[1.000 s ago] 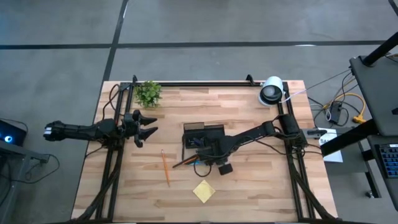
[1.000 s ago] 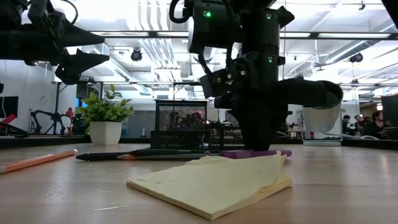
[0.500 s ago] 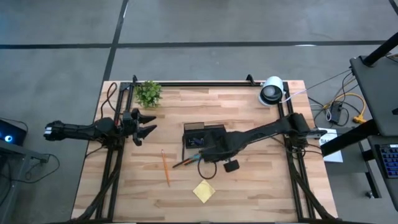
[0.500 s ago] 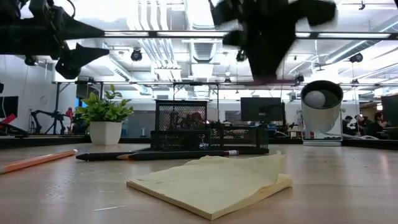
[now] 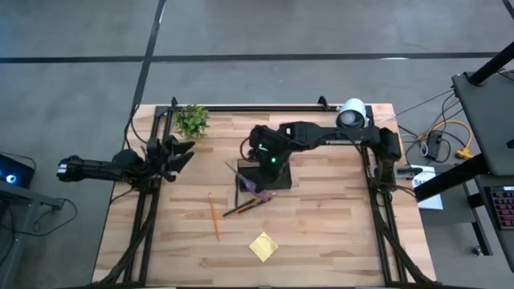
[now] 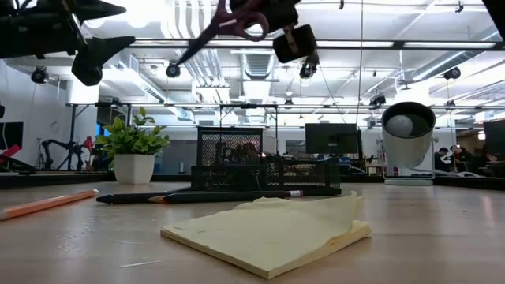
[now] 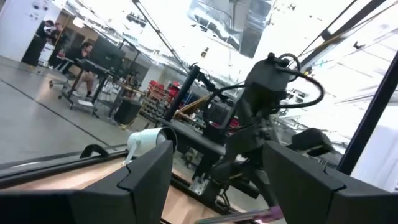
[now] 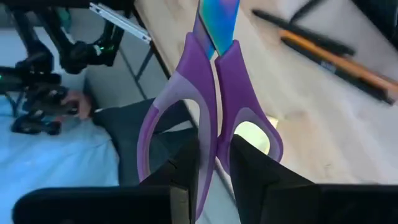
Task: Pick and place office supplies into organizer
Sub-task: Put the purple scissor into the black desk organizer
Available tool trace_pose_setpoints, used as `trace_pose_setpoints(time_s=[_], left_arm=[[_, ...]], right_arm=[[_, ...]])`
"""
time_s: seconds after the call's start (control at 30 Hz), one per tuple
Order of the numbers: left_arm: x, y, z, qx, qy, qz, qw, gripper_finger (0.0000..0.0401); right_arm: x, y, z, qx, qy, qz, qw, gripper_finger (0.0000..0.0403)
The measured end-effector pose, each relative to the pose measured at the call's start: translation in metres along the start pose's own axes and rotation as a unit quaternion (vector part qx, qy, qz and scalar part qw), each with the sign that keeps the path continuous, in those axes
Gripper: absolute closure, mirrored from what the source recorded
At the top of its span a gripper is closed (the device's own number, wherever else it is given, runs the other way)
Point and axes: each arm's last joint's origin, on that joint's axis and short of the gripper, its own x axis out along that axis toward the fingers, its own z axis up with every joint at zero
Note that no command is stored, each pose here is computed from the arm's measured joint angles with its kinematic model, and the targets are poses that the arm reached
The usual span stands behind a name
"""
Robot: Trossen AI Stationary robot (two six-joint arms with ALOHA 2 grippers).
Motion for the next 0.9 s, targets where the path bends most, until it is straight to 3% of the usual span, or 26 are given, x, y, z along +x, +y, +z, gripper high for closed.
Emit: trace_pose_setpoints(time_s=[0.07, 0.13, 0.2, 0.37, 0.57, 0.77, 0.9], left_arm=[[0.0, 0.0, 0.0, 0.001, 0.002, 0.001, 1.0, 0.0166], [0.0, 0.0, 0.0, 0.0, 0.001, 0.001, 1.0, 0.0166], [0.0, 0.0, 0.0, 0.001, 0.002, 0.001, 1.0, 0.0166], [0.0, 0.0, 0.0, 0.001, 0.001, 0.001, 1.0, 0.0166], [0.0, 0.0, -0.001, 0.001, 0.002, 0.001, 1.0, 0.0166], [0.0, 0.0, -0.001, 0.001, 0.002, 0.001, 1.0, 0.0166], [0.0, 0.0, -0.001, 0.002, 0.002, 0.001, 1.0, 0.0166]], right_arm=[[-0.011, -0.002, -0.006, 0.004, -0.006, -0.043, 0.999, 0.0348], [-0.027, 0.002, -0.013, -0.028, -0.02, -0.088, 0.996, 0.0348], [-0.039, 0.011, -0.015, -0.04, -0.036, -0.078, 0.995, 0.0348], [-0.053, 0.015, -0.003, 0.069, -0.041, -0.011, 0.997, 0.0348], [-0.072, -0.007, -0.02, 0.129, 0.04, -0.103, 0.985, 0.0348], [-0.086, -0.01, -0.014, 0.189, 0.092, -0.012, 0.978, 0.0348], [-0.08, -0.015, -0.012, 0.207, 0.162, 0.038, 0.964, 0.0348]])
